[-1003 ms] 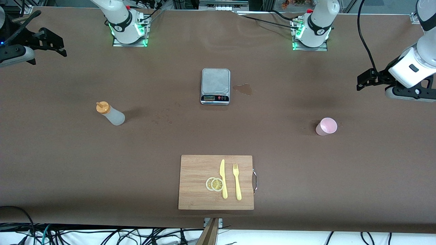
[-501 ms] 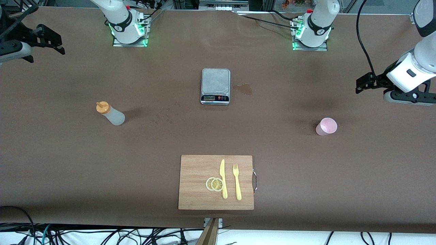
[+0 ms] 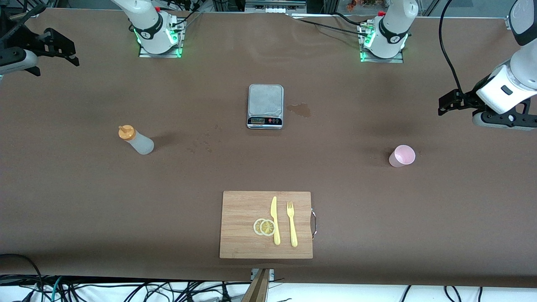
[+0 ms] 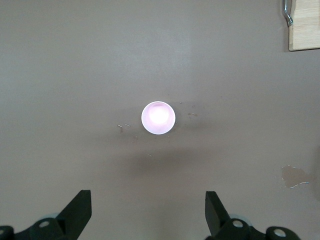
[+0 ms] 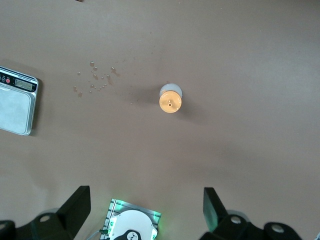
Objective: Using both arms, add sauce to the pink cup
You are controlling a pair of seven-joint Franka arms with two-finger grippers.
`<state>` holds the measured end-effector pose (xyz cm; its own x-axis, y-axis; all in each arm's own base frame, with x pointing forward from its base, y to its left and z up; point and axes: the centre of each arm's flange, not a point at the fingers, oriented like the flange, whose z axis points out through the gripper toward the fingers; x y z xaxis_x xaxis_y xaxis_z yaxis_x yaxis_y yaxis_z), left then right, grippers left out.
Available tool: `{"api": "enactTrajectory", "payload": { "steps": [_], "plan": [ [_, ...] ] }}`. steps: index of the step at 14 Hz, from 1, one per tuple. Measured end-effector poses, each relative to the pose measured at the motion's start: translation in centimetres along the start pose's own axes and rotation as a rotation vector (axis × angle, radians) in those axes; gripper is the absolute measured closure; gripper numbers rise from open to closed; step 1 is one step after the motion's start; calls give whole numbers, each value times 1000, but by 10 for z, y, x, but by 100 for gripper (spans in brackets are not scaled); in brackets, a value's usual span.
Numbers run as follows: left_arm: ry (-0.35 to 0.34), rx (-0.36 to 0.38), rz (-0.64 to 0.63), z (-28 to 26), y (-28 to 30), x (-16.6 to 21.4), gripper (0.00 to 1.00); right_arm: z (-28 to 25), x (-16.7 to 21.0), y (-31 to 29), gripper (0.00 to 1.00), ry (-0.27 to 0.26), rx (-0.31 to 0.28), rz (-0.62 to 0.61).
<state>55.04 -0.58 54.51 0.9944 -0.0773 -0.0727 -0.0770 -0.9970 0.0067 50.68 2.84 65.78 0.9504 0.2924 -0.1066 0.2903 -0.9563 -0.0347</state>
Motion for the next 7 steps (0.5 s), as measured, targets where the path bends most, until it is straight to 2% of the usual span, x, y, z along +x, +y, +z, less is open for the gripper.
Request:
{"api": "enactTrajectory", "payload": {
  "steps": [7],
  "plan": [
    [0, 0, 0, 0, 0, 0, 0, 0, -1, 5, 0, 1, 1, 5]
  ]
}}
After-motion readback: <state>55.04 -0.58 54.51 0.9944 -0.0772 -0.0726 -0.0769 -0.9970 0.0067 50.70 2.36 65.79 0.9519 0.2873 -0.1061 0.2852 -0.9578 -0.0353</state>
